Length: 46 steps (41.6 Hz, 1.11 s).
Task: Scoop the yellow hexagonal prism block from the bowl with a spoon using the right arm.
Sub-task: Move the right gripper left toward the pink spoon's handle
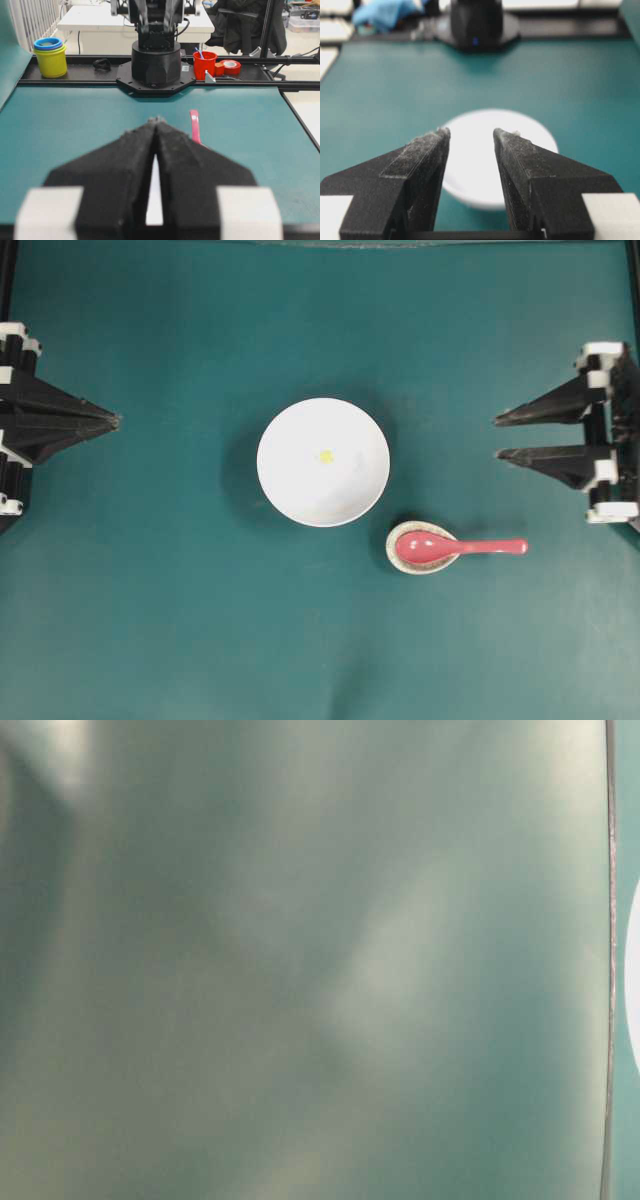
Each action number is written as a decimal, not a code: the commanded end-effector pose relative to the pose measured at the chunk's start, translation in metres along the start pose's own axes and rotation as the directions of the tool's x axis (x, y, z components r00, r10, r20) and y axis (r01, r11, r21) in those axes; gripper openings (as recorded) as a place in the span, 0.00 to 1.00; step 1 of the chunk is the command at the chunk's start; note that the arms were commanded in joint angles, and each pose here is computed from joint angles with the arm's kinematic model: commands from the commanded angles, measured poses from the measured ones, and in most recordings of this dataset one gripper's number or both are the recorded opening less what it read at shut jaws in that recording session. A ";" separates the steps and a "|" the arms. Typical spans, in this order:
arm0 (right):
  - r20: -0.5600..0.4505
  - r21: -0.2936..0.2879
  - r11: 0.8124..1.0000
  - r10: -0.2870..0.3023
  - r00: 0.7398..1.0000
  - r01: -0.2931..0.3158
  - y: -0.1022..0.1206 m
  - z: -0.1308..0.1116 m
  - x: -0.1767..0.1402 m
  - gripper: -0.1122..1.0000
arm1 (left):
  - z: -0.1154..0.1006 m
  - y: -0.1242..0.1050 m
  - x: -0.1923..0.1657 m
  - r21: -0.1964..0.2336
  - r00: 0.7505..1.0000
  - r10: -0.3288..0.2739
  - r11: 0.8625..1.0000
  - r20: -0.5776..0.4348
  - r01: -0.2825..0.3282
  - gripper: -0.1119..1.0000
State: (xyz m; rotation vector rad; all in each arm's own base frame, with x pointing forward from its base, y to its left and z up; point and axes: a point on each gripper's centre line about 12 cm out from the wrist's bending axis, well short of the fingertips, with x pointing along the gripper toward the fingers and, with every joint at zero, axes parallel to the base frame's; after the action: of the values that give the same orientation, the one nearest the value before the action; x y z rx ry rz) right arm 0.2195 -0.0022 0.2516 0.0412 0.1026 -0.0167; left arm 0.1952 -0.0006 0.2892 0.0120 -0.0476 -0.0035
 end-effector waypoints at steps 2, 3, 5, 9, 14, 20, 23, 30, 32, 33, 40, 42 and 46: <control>-0.038 0.007 1.000 -0.002 0.999 0.003 0.000 -0.009 0.008 0.52 | 0.008 0.000 0.003 0.001 1.000 -0.002 1.000 0.014 0.002 0.10; -0.051 0.009 1.000 -0.004 0.999 0.005 -0.001 -0.013 0.010 0.52 | 0.008 0.000 0.002 0.001 1.000 -0.002 1.000 0.014 0.002 0.10; -0.068 0.018 1.000 -0.004 0.998 0.006 0.000 -0.021 0.013 0.52 | 0.007 0.000 0.002 0.002 1.000 0.000 1.000 0.006 0.000 0.10; -0.077 0.031 1.000 0.001 0.997 0.002 0.002 -0.032 0.017 0.52 | 0.006 0.000 0.002 0.002 1.000 0.000 1.000 -0.008 0.000 0.10; -0.090 0.050 0.999 0.011 0.996 -0.007 0.006 -0.051 0.018 0.52 | 0.004 0.000 0.002 -0.003 1.000 0.000 1.000 -0.018 0.000 0.10; -0.094 0.086 0.996 0.016 0.995 -0.008 0.011 -0.074 0.014 0.52 | 0.005 0.000 0.002 -0.006 1.000 0.000 1.000 -0.015 0.000 0.10; -0.088 0.105 0.994 0.026 0.996 -0.017 0.016 -0.084 0.011 0.52 | 0.005 0.000 0.002 -0.006 1.000 -0.001 1.000 -0.018 0.001 0.10; -0.097 0.143 0.989 0.054 0.994 -0.040 0.027 -0.108 0.003 0.52 | 0.004 0.000 0.002 -0.005 1.000 -0.002 1.000 -0.028 0.002 0.10; -0.094 0.157 0.987 0.056 0.994 -0.041 0.029 -0.112 0.001 0.52 | 0.004 0.000 0.002 -0.005 1.000 0.000 1.000 -0.028 0.000 0.10; -0.097 0.164 0.986 0.060 0.993 -0.044 0.031 -0.115 0.001 0.52 | 0.004 0.000 0.002 -0.005 1.000 -0.002 1.000 -0.029 0.002 0.10; -0.110 0.168 0.984 0.076 0.991 -0.057 0.042 -0.127 0.004 0.52 | 0.004 0.000 0.001 -0.006 1.000 -0.001 1.000 -0.031 0.001 0.10; -0.121 0.166 0.985 0.072 0.990 -0.051 0.043 -0.130 0.006 0.52 | 0.004 0.000 0.001 -0.005 0.999 -0.002 1.000 -0.032 0.002 0.10; -0.139 0.163 0.986 0.062 0.988 -0.039 0.047 -0.137 0.008 0.52 | 0.003 0.000 0.001 -0.006 0.999 0.000 1.000 -0.040 0.000 0.10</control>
State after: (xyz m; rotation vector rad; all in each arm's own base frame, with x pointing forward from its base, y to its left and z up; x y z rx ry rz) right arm 0.2104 0.0458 0.1161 0.2018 0.2591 0.0311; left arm 0.1939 -0.0005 0.2827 0.0075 0.0138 -0.0032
